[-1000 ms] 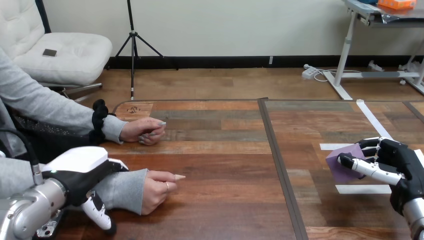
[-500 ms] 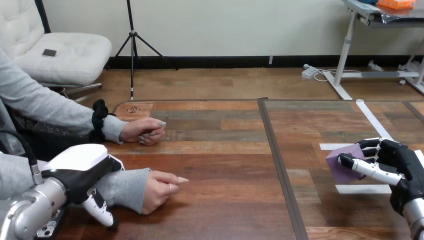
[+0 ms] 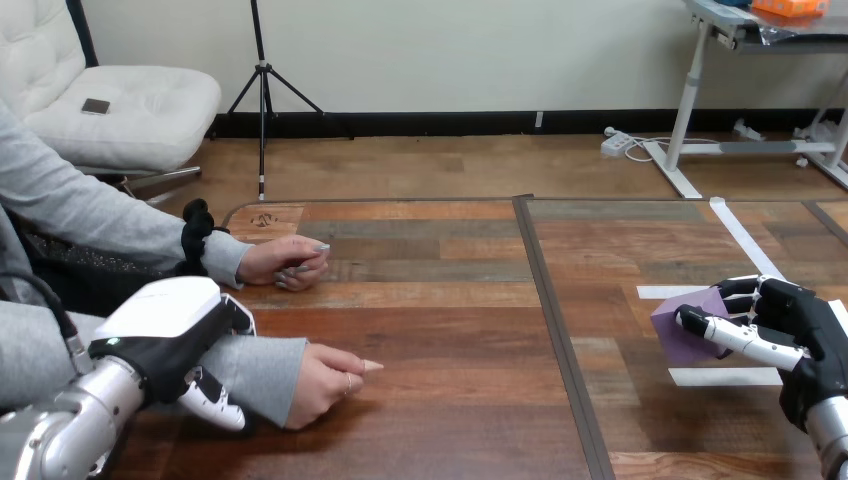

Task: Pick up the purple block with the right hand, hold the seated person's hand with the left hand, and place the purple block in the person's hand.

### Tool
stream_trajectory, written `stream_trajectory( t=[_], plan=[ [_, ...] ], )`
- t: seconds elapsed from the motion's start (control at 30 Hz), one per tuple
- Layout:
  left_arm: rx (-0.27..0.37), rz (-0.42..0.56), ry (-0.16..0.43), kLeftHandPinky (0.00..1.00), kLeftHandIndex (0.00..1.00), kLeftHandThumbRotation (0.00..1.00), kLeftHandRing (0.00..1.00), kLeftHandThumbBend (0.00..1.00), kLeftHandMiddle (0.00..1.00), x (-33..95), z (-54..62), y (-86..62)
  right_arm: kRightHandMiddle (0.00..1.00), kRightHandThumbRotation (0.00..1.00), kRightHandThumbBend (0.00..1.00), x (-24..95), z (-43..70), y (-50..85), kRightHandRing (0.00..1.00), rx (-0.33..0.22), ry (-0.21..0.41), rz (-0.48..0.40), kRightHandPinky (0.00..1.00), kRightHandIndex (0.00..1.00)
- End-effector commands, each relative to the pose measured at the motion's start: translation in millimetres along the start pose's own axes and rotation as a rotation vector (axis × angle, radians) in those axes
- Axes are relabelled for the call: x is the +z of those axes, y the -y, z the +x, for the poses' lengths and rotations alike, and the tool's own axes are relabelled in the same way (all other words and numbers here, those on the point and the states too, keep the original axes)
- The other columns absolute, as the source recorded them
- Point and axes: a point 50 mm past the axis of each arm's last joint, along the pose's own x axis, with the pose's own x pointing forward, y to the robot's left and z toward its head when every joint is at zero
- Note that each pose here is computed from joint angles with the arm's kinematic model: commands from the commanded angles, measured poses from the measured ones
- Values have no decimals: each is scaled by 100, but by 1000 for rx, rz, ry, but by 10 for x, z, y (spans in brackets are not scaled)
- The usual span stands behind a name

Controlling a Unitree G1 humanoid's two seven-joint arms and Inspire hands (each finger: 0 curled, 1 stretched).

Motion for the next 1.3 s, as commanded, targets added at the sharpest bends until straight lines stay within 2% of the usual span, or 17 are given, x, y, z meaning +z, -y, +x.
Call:
stream_trajectory(
  t=[0.0,0.57,0.67,1.27],
  plan=[
    [110,-44,55,27,40,0,33,80,40,68,22,-119,41,0,88,389,192,-14,37,1,150,13,32,42],
    [183,-118,37,24,39,0,31,78,38,104,-16,-98,39,0,91,374,189,-53,34,1,152,9,30,41],
    [194,-119,37,24,38,0,30,78,38,123,-24,-82,39,0,91,360,195,-52,35,-4,136,14,30,41],
    [246,-178,73,23,37,0,30,79,36,219,-72,-38,39,0,90,352,199,-116,35,11,143,0,31,42]
  ],
)
